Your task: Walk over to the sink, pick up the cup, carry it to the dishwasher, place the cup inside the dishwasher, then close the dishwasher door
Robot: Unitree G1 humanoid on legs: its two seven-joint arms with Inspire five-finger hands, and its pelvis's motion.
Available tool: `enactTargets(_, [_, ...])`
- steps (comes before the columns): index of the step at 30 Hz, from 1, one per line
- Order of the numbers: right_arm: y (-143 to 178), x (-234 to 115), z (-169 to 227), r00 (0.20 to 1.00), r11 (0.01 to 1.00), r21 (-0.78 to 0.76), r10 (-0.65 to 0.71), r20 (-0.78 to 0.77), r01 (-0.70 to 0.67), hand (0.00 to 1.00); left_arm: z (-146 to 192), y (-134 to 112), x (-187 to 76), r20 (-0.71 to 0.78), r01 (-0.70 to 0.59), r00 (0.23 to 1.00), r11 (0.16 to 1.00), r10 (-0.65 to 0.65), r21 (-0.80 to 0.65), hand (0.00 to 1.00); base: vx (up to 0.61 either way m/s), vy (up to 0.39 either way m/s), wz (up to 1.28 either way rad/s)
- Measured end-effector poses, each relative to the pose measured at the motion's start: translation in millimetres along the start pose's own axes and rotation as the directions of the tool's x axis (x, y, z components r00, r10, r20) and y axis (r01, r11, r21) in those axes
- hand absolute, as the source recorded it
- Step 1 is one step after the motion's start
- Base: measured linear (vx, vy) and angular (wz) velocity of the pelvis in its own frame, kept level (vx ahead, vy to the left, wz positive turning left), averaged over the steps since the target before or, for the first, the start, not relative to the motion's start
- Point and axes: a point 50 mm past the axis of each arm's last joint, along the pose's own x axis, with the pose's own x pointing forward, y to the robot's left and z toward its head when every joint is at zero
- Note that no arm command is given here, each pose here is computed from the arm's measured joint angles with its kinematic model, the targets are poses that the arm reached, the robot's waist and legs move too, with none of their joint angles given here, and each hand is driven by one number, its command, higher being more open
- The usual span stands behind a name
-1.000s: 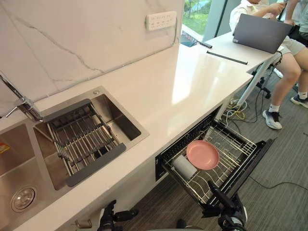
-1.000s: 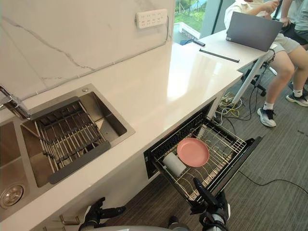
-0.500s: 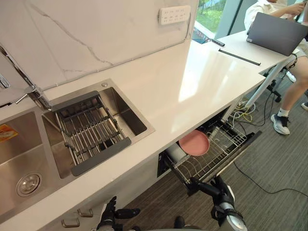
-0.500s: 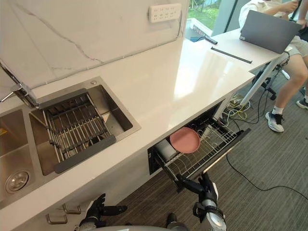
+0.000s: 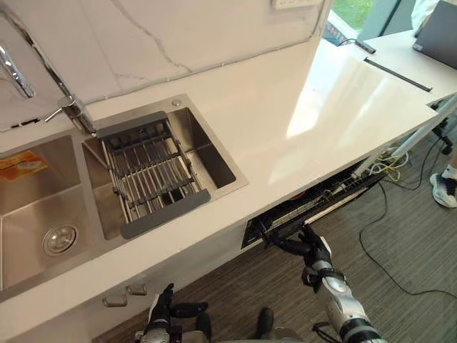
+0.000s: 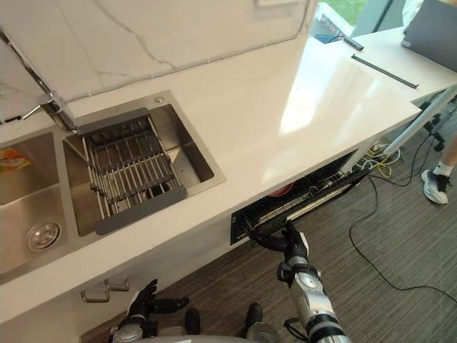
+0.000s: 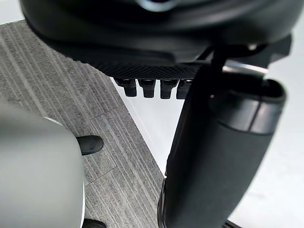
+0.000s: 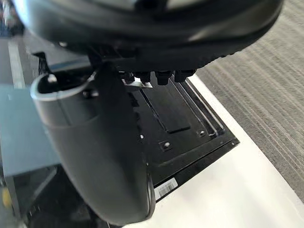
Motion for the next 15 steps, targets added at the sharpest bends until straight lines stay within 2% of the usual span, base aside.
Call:
enactTargets(6, [3, 28, 52, 0.996, 0.983, -0.185, 0.028, 0.082, -0.013, 1.00, 11, -6, 2, 0.048, 0.026, 0.999, 1.000, -0.026, -0.007, 1.00, -0.01, 0.001, 0.14])
enactTargets(9, [3, 28, 55, 0.995, 0.964, -0.267, 0.042, 0.087, -0.017, 1.00, 11, -6, 2, 0.047, 0.032, 0.998, 0.999, -0.032, 0.004, 1.00, 0.01, 0.003, 0.02])
enactTargets(15, [-5, 29, 62, 0.994, 0.946, -0.325, 0.027, 0.104, 0.008, 1.00, 15, -9, 2, 0.070, 0.042, 0.997, 0.999, -0.042, 0.007, 1.00, -0.04, 0.006, 0.10])
